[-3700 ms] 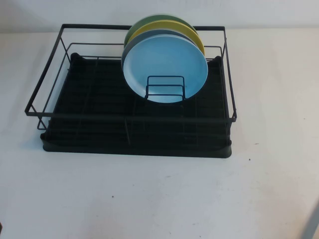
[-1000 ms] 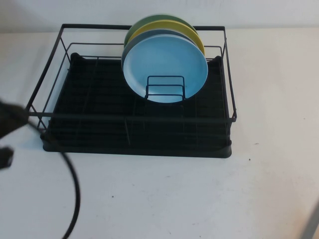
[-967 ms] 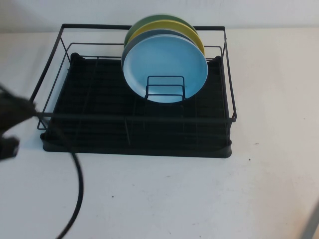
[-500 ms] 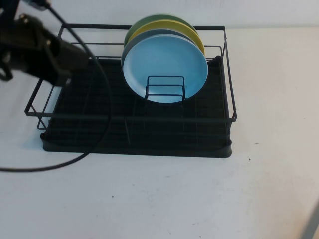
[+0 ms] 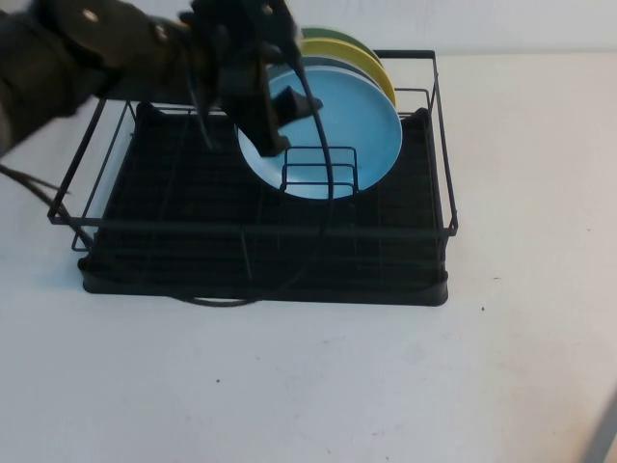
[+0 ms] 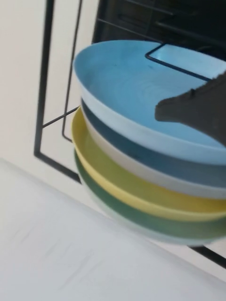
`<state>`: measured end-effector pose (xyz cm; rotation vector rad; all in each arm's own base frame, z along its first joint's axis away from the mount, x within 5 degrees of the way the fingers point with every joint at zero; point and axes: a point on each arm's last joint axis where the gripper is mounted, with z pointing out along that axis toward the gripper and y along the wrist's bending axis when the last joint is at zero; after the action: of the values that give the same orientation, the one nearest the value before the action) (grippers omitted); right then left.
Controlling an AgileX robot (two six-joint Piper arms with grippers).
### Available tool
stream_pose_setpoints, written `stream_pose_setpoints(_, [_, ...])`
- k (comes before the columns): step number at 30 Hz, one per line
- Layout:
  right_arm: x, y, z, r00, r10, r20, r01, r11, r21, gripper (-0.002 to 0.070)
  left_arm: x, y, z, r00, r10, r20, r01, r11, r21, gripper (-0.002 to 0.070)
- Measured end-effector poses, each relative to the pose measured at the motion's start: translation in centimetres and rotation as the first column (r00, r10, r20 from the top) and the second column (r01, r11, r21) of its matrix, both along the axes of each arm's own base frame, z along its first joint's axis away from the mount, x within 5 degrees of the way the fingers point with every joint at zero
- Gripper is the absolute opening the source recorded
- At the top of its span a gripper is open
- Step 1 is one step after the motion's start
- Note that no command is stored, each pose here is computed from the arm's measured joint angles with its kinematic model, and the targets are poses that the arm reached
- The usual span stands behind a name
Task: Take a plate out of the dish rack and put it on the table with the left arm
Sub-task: Grasp the plate from the shelf
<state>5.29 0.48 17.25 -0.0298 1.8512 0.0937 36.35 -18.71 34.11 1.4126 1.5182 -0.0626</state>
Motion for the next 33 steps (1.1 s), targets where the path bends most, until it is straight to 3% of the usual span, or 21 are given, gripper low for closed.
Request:
stream_pose_setpoints(6, [0.0,0.0,0.0,1.000,0.000,0.000,0.000,1.000,0.000,-0.0020,2.4,-1.3,-3.5,0.997,0.037,0.061,-0.040,0.998,0.054,0.0448])
stream_pose_setpoints(16, [0.0,0.0,0.0,1.000,0.000,0.000,0.000,1.000,0.000,-0.0020,3.7,-1.1,-4.0,0.986,0.122,0.117,-0.126,0.992,0.027,0.0428])
stream_pose_setpoints(33, [0.0,0.0,0.0,1.000,0.000,0.000,0.000,1.000,0.000,-0.0020,4.6,-1.2,-4.9,0.979,0.171,0.110,-0.172,0.985,-0.005,0.0169])
